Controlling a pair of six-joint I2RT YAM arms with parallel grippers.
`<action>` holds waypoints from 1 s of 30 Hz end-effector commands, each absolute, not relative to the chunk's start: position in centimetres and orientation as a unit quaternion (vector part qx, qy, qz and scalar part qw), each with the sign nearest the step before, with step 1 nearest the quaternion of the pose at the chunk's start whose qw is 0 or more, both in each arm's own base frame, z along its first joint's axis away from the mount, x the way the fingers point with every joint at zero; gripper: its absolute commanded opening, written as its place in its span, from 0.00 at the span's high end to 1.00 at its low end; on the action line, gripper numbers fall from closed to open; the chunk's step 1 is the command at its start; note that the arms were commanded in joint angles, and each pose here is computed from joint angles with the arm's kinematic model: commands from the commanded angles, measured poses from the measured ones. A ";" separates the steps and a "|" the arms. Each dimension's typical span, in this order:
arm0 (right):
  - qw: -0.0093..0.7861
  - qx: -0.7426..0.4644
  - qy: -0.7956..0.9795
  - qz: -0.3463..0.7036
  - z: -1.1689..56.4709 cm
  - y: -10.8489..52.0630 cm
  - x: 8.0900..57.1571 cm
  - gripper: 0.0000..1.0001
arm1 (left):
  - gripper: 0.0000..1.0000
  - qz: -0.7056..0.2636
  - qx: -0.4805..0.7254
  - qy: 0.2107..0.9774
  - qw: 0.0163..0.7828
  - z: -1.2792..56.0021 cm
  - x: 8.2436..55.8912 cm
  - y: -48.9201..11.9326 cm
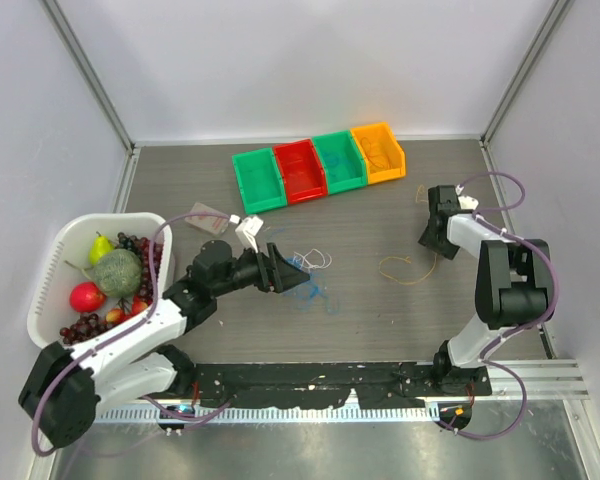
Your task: Untangle the cables
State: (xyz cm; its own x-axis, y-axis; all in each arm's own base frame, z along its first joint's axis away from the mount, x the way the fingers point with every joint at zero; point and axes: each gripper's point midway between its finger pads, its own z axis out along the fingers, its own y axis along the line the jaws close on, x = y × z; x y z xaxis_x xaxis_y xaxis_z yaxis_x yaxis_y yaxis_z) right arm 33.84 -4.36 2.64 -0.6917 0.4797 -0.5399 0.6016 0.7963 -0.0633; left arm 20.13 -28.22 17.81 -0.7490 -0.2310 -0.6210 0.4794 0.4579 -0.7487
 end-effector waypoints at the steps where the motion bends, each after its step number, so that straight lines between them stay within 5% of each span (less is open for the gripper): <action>1: 0.297 0.308 0.899 -0.096 3.7 -5.0 36.6 0.52 | 0.24 -0.508 0.103 0.773 0.365 20.9 19.0 -27.2; 4: 0.293 0.296 0.907 -0.071 3.5 -4.1 36.9 0.83 | 0.12 -0.492 0.097 0.779 0.376 21.8 19.0 -26.4; 8: 0.318 0.289 0.902 -0.033 5.8 -2.9 36.8 0.99 | 0.03 -0.463 0.082 0.800 0.374 21.9 19.8 -26.0; 16: 0.398 0.170 0.899 0.072 15.8 6.4 35.5 0.99 | 0.12 -0.468 0.169 0.743 0.448 27.1 20.2 -26.5; 23: 0.410 -0.061 0.887 0.201 24.0 16.1 30.9 0.99 | 0.04 -0.485 0.259 0.623 0.557 35.6 20.0 -27.4; 30: 0.451 -0.196 0.824 0.283 31.3 20.8 25.3 0.99 | 0.00 -0.490 0.300 0.601 0.556 39.8 21.7 -30.0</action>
State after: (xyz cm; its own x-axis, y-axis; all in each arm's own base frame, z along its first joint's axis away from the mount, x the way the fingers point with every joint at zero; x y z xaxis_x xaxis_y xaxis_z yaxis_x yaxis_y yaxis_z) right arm 29.09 19.03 25.88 -0.6244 0.0041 -0.7811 -0.3752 0.8755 0.3045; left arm 21.07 -28.41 36.83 -0.2941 -0.1950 -0.9357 0.8505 0.3931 -0.3493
